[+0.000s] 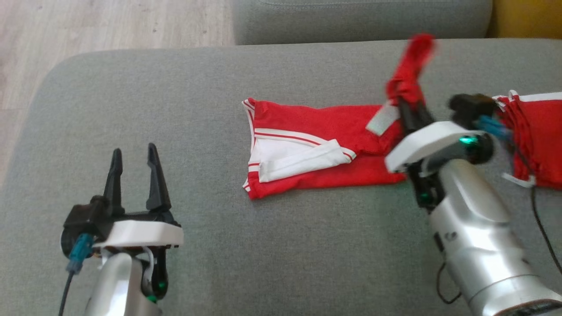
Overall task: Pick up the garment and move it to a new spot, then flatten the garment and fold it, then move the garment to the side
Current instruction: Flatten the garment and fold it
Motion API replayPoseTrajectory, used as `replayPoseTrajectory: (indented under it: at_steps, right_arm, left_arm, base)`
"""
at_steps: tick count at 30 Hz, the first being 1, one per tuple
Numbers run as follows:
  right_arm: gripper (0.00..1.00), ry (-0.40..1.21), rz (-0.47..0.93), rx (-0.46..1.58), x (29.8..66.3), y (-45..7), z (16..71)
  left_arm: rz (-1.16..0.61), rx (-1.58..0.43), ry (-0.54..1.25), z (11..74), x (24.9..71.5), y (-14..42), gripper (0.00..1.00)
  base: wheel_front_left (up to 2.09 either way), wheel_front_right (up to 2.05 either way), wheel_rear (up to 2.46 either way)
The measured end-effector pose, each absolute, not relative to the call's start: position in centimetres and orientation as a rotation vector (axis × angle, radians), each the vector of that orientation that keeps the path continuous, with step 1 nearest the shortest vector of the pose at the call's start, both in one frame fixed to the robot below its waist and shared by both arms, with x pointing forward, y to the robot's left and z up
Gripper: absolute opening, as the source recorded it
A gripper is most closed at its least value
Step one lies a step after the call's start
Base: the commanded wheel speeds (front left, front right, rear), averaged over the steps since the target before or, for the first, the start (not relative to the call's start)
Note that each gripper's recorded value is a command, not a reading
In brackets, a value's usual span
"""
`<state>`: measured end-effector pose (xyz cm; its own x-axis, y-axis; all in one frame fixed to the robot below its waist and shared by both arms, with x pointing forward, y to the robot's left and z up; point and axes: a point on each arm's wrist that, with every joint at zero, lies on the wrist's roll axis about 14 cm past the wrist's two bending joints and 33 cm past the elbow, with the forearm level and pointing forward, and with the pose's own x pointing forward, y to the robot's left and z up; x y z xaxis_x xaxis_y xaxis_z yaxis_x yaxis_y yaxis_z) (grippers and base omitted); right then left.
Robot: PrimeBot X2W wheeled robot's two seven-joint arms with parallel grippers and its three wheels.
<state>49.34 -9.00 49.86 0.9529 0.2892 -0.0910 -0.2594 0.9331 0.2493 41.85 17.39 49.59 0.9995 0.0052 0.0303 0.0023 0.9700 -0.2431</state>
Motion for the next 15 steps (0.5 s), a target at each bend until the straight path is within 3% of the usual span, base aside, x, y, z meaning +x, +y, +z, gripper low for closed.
replayPoseTrajectory:
  at_steps: [8,15]
  right_arm:
    - [0.00,0.181,0.495,0.235,47.7,-1.8,49.5]
    - [0.00,0.276,0.595,0.213,46.3,1.6,46.9]
  left_arm:
    - [0.031,-0.238,-0.036,49.8,40.9,18.5,1.00]
    - [0.054,-0.236,-0.018,49.2,40.1,19.2,1.00]
  base:
    - [0.00,0.00,0.00]
    - [0.00,0.00,0.00]
